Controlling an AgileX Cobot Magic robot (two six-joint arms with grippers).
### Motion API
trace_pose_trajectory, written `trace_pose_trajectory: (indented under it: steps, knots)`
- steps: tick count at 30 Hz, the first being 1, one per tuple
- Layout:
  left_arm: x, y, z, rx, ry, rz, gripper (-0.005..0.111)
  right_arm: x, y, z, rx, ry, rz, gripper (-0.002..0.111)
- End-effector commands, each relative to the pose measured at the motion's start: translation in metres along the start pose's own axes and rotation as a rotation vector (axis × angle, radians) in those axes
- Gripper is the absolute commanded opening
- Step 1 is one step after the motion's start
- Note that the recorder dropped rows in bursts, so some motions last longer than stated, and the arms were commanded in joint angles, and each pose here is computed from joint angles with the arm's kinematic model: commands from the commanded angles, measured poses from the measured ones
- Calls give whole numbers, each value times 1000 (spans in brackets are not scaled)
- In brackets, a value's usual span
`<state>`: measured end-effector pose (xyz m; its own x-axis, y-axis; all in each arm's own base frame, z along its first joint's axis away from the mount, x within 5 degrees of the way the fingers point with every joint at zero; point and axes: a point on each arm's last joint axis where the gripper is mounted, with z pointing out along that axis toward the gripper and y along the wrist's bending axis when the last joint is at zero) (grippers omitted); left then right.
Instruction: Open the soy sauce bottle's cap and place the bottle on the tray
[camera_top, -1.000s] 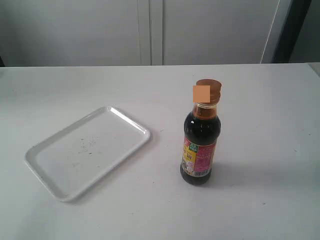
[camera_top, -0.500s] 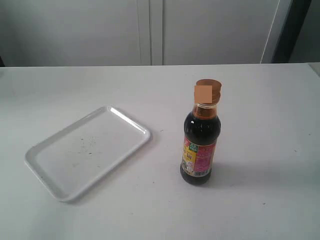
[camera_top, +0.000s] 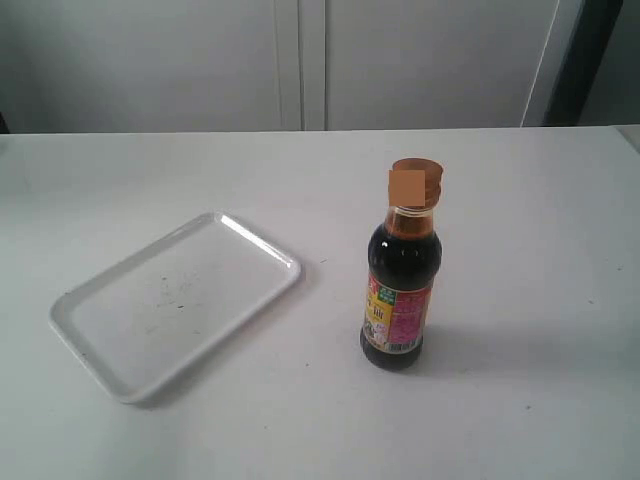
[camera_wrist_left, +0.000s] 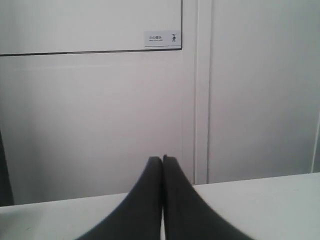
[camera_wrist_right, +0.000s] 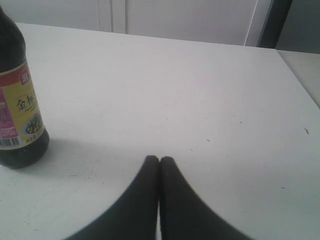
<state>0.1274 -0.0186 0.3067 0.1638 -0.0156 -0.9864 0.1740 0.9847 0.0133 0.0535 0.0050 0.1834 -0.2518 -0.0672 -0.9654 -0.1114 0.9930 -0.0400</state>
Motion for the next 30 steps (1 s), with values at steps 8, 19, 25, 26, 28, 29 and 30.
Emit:
trace_pose_trajectory:
  steps: [8,19,25,26,28,29,30]
  knots:
    - [5,-19,49,278,-64,-25,0,1,0,0,4,-4,1,0]
    - [25,-32,70,466,-63,-50,0,1,0,0,4,-4,1,0]
    - [23,-39,88,585,-4,-65,0,1,0,0,4,-4,1,0]
    - [23,-40,90,592,-1,-64,0,1,0,0,4,-4,1,0]
    - [22,-41,92,612,-12,-62,0,1,0,0,4,-4,1,0]
    - [22,-42,92,630,-23,-65,0,1,0,0,4,-4,1,0]
    - [22,-43,93,645,-29,-68,0,1,0,0,4,-4,1,0]
